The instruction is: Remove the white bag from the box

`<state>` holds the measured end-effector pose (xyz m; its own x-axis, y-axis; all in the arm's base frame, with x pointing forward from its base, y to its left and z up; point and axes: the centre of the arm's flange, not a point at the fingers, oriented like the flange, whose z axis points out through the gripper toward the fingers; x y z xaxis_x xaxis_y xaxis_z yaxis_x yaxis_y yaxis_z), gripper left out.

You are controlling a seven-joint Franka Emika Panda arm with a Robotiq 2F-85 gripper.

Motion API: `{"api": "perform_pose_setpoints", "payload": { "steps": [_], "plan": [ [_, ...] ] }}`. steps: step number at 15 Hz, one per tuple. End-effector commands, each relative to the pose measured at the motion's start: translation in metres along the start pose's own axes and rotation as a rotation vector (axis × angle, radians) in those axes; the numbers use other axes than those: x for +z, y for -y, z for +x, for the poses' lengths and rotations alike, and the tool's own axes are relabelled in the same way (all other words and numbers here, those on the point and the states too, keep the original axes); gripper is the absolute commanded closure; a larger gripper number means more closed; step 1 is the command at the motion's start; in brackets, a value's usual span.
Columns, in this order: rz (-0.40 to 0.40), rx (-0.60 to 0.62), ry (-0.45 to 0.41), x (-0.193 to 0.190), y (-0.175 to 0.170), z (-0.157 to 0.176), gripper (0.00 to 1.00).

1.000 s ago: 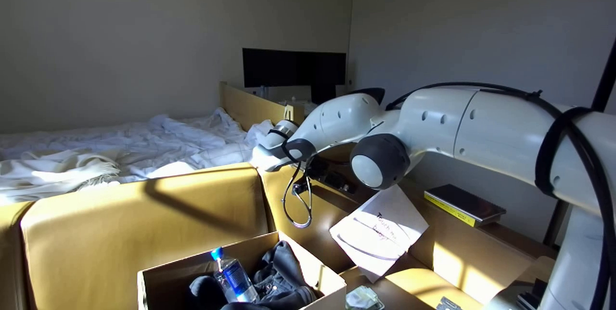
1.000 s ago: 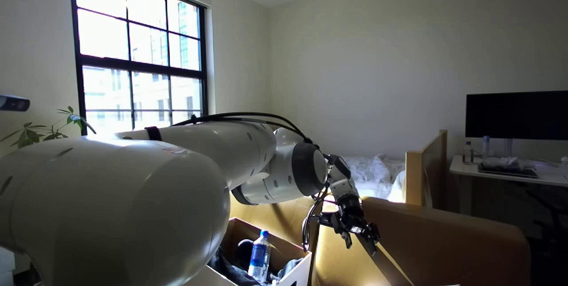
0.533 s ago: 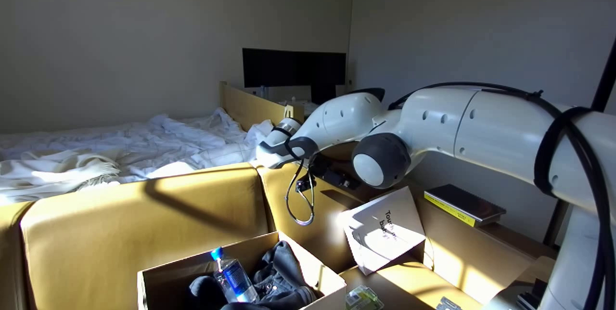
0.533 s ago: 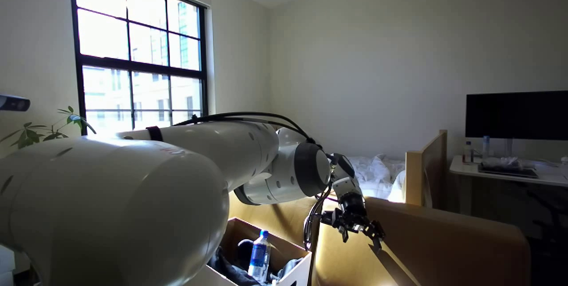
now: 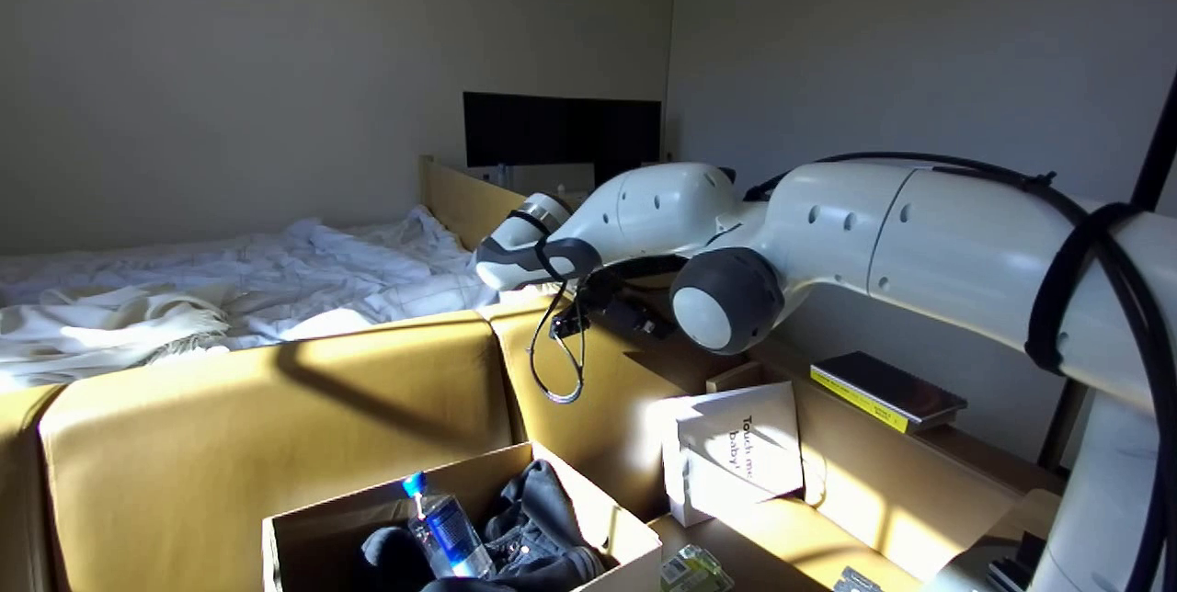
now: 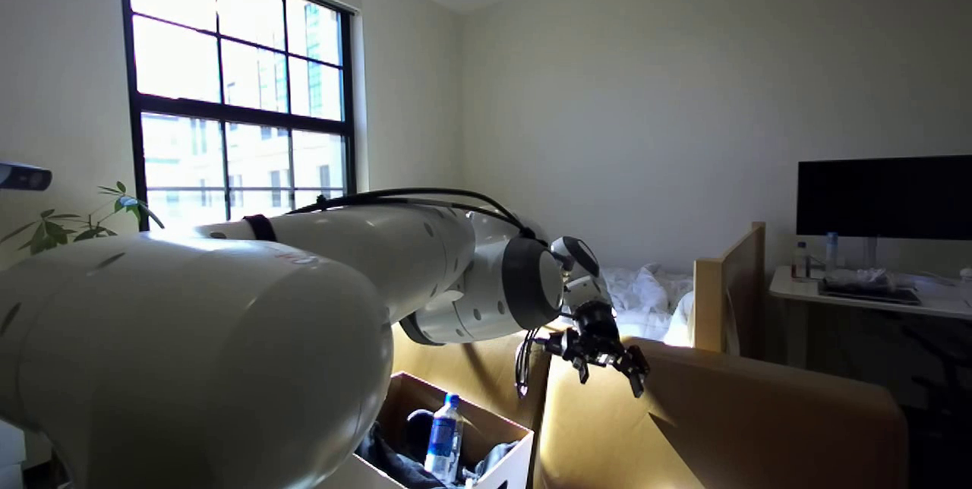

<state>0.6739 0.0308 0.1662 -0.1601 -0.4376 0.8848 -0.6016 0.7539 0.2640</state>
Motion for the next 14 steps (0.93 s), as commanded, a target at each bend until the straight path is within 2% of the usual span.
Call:
{"api": "perform_pose_setpoints", "payload": {
  "steps": [1, 3, 7, 10, 12, 14],
  "plan": [
    [-0.01, -0.102, -0.009, -0.034, -0.019, 0.035, 0.0],
    [-0.012, -0.22, -0.047, -0.04, -0.041, 0.055, 0.0],
    [0.035, -0.413, -0.09, -0.049, -0.094, 0.092, 0.0],
    [0.143, -0.543, -0.106, -0.065, -0.133, 0.107, 0.0],
    [0.224, -0.613, -0.107, -0.078, -0.151, 0.091, 0.0],
    [0.314, -0.666, -0.126, -0.093, -0.174, 0.035, 0.0]
  ]
}}
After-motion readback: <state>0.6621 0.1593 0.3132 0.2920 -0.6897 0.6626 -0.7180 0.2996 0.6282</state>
